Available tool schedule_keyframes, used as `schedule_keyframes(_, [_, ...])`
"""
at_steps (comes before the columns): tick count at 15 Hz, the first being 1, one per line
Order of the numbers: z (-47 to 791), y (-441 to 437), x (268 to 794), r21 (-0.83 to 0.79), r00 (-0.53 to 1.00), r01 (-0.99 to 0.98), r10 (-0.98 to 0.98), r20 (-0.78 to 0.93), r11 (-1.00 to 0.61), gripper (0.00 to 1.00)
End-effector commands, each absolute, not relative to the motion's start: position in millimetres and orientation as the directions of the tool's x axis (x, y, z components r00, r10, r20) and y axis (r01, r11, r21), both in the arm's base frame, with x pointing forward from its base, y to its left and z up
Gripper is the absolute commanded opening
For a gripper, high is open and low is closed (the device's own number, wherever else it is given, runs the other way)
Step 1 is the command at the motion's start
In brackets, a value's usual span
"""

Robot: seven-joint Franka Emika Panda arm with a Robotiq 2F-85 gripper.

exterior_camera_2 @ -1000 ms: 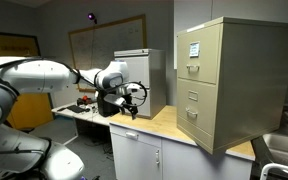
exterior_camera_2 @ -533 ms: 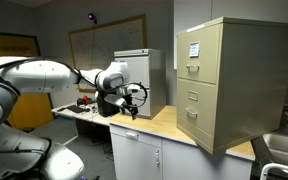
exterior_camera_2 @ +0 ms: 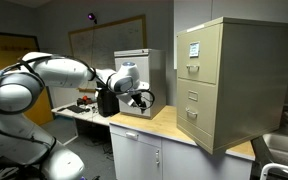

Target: Open the bottom drawer of the right cabinet

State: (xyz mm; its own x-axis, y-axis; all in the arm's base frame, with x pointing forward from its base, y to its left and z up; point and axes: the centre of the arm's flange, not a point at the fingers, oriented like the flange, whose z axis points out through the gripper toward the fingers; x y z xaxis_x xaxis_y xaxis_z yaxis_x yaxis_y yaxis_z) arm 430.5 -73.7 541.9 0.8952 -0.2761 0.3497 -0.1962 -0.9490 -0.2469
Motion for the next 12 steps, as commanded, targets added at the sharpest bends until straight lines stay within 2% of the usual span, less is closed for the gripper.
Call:
schedule_keyframes(1, [562.9,-82.1,490.3,-0.338,0.844,-0.23,-0.359,0.397,-0.913,1.0])
schedule_keyframes(12, [591.6,-187.5,579.2,-0.478,0.666,-0.429,-0.626,0.406,-0.766,1.0])
